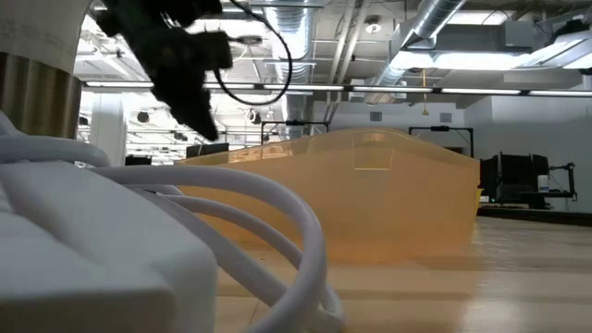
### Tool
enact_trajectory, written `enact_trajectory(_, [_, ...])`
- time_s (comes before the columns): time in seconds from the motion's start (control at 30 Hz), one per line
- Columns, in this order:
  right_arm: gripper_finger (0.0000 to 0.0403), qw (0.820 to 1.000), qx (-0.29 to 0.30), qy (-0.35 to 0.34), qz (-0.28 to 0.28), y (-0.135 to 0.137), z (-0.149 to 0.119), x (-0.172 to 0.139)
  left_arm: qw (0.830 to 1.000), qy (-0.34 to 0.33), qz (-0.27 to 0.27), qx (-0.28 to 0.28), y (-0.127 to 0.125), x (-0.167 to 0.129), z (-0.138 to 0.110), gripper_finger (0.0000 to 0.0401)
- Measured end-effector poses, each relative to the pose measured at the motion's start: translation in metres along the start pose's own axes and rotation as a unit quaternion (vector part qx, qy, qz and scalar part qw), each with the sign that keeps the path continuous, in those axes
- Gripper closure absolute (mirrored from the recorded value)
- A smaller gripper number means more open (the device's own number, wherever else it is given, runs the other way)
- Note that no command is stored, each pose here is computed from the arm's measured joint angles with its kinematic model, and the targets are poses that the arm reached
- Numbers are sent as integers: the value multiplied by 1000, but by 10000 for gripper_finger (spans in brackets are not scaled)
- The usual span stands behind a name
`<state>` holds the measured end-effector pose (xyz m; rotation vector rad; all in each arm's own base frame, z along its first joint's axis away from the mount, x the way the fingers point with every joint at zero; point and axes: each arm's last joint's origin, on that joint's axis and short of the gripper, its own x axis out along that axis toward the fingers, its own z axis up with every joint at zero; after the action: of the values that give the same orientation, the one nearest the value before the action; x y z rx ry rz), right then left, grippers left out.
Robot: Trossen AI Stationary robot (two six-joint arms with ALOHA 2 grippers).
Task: Pick & Place School Supplies
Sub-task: Put the yellow eraser into the red bin
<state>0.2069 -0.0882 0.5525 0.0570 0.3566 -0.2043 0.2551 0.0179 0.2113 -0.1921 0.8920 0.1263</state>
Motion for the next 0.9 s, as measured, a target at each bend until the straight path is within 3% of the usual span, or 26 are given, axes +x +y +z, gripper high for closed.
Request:
enact_trajectory(0.13, [239, 1000, 6, -11, -1, -1, 2, 3, 998, 26, 9, -49, 35, 15, 0, 395])
enact_trajectory(0.3, [239, 1000, 15, -12, -1, -1, 3, 3, 999, 39, -6, -35, 61, 34, -2, 400])
enact_trajectory(0.43, [239, 1000, 15, -13, -1, -1, 3, 3, 998, 38, -31, -32, 68, 46, -3, 400])
enact_trajectory(0.9, [239, 1000, 12, -12, -2, -1, 3, 3, 996, 68, -26, -50, 83, 76, -14, 401])
